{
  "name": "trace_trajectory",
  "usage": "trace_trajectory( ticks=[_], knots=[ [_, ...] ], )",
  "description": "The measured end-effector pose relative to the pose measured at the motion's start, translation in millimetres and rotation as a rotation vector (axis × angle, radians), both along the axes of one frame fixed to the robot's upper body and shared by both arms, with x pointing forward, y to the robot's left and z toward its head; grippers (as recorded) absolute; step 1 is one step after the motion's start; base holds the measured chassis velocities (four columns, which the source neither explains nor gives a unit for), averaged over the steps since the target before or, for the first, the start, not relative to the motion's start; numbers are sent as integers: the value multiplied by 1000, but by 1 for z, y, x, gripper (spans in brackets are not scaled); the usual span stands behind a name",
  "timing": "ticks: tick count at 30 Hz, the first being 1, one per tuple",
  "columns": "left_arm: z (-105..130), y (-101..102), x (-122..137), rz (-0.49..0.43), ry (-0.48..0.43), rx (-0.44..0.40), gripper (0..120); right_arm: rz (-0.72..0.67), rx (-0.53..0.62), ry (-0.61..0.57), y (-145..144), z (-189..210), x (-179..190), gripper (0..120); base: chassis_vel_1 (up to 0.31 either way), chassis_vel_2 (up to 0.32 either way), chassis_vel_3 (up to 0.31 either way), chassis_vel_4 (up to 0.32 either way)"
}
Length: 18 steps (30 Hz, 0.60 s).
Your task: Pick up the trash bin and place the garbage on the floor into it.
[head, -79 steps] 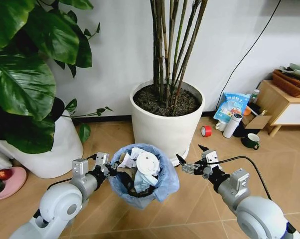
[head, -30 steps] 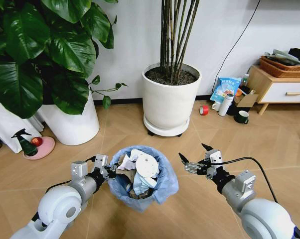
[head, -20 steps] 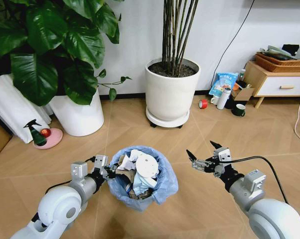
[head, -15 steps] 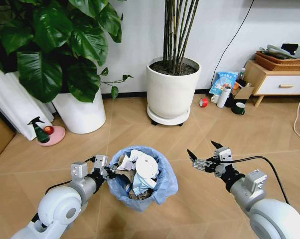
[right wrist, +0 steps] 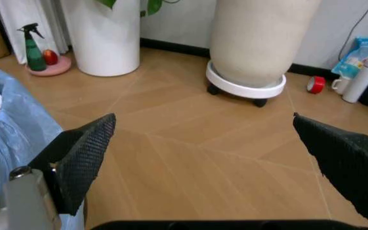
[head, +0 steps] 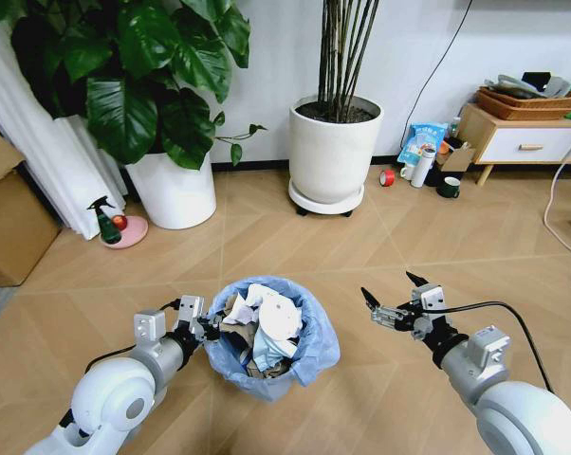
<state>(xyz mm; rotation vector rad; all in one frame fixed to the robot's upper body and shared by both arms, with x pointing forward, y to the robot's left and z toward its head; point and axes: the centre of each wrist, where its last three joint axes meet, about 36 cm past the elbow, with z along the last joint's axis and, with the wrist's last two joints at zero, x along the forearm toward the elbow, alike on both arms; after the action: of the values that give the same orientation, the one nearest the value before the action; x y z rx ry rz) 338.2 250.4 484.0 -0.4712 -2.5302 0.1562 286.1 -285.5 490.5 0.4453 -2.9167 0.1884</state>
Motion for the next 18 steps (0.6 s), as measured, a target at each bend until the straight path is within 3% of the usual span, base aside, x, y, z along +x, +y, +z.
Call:
trace_trajectory(
  ticks=[18],
  knots=[
    [1,-1,-4,7,-5,-2,0,-32,-5,6,-10,-7,-1,100,323,-171,-325,155]
  ],
)
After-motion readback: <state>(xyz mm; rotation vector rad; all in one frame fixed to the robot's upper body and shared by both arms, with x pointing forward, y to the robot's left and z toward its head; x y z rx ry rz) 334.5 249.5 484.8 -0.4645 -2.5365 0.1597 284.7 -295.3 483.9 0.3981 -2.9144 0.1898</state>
